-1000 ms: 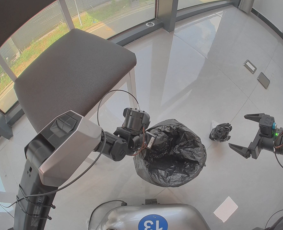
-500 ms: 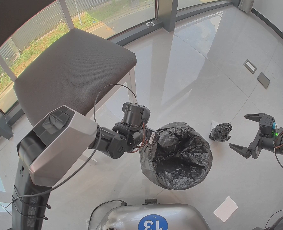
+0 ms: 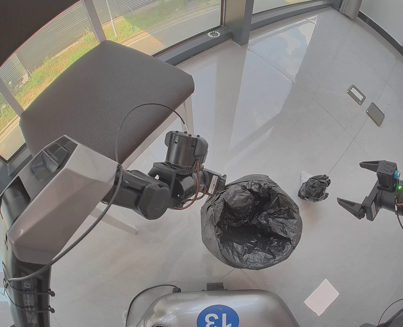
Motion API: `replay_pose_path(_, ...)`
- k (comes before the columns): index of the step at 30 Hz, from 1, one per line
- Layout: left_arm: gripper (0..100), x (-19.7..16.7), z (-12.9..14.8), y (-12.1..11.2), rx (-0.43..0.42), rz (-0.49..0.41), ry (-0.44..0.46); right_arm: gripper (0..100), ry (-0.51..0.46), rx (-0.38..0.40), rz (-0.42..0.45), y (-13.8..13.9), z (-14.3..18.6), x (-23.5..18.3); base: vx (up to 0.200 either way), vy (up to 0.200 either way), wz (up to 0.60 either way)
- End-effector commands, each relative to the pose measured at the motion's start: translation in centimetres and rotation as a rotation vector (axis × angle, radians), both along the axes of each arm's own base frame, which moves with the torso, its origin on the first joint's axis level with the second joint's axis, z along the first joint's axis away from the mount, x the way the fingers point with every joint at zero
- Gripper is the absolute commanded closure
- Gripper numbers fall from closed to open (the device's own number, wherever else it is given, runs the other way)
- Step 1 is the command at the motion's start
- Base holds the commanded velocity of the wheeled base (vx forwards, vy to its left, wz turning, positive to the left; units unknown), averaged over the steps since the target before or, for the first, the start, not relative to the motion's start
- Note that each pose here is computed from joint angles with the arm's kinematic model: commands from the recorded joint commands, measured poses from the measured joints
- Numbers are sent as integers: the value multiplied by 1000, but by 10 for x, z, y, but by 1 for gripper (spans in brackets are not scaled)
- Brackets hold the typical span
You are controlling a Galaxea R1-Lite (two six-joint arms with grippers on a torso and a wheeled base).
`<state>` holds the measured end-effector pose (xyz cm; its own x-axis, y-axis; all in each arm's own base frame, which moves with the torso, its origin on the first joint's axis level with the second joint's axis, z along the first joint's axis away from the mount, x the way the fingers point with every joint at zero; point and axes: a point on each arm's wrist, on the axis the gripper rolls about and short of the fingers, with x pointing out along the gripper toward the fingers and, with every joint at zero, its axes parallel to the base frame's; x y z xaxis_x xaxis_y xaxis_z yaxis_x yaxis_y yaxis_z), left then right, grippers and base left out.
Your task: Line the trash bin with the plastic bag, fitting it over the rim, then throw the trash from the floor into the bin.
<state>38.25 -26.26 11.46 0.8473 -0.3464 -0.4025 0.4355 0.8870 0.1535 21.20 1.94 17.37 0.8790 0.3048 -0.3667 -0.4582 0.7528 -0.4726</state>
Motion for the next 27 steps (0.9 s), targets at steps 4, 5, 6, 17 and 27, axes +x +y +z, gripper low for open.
replay_pose_path(4, 0, -36, 60, 14, -58, -19, -82, 0, 68, 73, -62, -19, -12, 3, 0, 0, 0)
replay_pose_path(5, 0, -41, 66, 16, -65, -24, -90, 0, 86, 88, -63, -21, -16, 6, 0, 0, 0)
replay_pose_path(6, 0, -45, 73, 18, -72, -26, -103, 0, 98, 91, -77, -25, -19, 11, 0, 0, 0)
replay_pose_path(17, 0, -84, 139, 47, -156, -29, -230, 0, 189, 88, -152, -51, -48, 85, 0, 0, 0)
replay_pose_path(27, 0, -96, 162, 61, -187, -20, -289, 0, 215, 85, -160, -65, -86, 167, 0, 0, 0)
